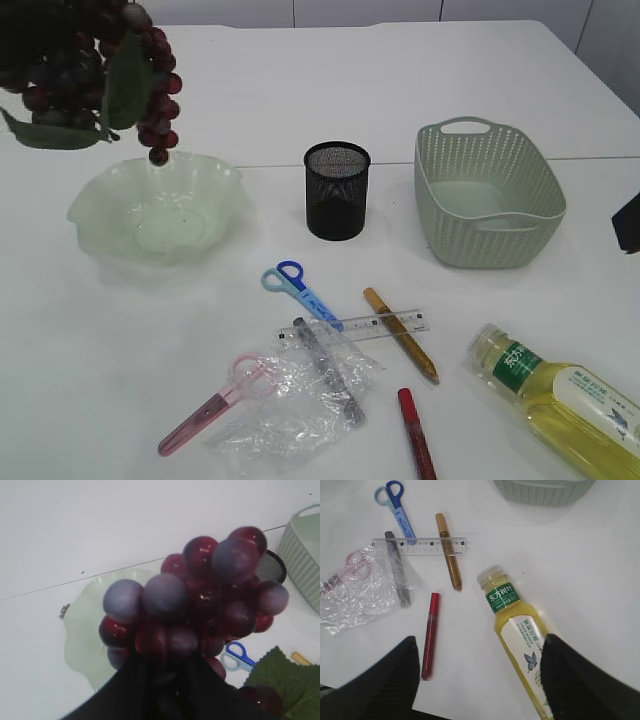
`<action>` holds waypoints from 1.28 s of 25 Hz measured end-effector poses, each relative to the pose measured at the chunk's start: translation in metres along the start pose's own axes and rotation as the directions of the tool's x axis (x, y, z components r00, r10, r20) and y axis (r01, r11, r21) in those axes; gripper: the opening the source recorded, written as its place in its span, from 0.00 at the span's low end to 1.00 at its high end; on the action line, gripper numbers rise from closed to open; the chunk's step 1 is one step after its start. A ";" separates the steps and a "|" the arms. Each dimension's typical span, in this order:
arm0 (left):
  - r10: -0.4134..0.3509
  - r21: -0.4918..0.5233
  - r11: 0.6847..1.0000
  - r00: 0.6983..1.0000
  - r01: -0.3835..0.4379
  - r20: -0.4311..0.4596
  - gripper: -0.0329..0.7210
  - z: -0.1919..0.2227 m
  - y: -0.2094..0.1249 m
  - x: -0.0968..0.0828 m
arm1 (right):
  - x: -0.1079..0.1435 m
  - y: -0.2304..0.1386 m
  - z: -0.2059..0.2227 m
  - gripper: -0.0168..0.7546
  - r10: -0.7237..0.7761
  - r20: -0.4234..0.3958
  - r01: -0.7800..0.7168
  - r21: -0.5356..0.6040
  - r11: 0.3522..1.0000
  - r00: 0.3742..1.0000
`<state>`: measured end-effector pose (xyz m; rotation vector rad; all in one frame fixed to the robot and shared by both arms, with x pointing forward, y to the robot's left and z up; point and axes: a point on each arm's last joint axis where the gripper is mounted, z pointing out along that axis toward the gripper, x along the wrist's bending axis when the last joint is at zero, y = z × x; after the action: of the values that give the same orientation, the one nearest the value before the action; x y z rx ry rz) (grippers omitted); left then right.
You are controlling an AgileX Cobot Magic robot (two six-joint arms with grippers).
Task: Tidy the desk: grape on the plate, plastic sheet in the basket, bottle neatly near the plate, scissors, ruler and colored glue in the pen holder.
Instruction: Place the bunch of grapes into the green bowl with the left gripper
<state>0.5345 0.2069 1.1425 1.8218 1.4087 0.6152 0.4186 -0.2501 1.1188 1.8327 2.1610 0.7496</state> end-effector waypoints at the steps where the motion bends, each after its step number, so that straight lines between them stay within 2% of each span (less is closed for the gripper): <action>1: 0.000 0.011 1.000 1.000 0.000 -0.001 0.19 0.009 0.002 0.000 | 0.000 0.000 0.000 0.74 -0.001 0.001 0.001 0.000 1.000 1.000; 5: 0.010 0.072 0.997 1.000 -0.009 -0.012 0.19 0.051 0.007 0.002 | 0.000 0.000 0.000 0.74 -0.002 0.004 0.002 0.002 1.000 1.000; 9: 0.039 0.150 0.988 0.998 -0.032 -0.040 0.19 0.096 -0.003 0.008 | -0.001 -0.002 0.000 0.74 -0.008 0.015 0.008 0.018 1.000 1.000; 14: 0.000 0.193 0.981 0.996 0.018 -0.090 0.19 0.137 -0.019 0.032 | -0.002 -0.004 0.000 0.74 -0.014 0.026 0.013 0.040 0.999 1.000; 19: 0.033 0.242 0.970 0.990 0.002 -0.139 0.20 0.160 -0.033 0.053 | -0.003 -0.004 0.000 0.74 -0.015 0.028 0.014 0.042 0.999 1.000; 22: 0.027 0.274 0.962 0.990 0.013 -0.139 0.32 0.168 -0.040 0.055 | -0.003 -0.004 0.000 0.74 -0.015 0.028 0.013 0.044 0.999 1.000; 27: 0.006 0.275 0.961 0.991 0.031 -0.134 0.78 0.169 -0.040 0.054 | -0.003 -0.004 0.000 0.74 -0.016 0.030 0.014 0.047 0.999 0.999; 29: -0.001 0.277 0.960 0.991 0.039 -0.133 0.85 0.168 -0.040 0.053 | -0.003 -0.004 0.000 0.73 -0.016 0.030 0.014 0.047 0.999 0.999; 32: -0.004 0.257 0.966 0.991 0.039 -0.134 0.88 0.152 -0.030 0.052 | -0.003 -0.004 0.000 0.73 -0.016 0.030 0.014 0.047 0.999 0.999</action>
<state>0.6445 0.2202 1.0229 1.9954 1.6609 0.5708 0.4154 -0.2532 1.1163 1.8357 2.1887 0.6699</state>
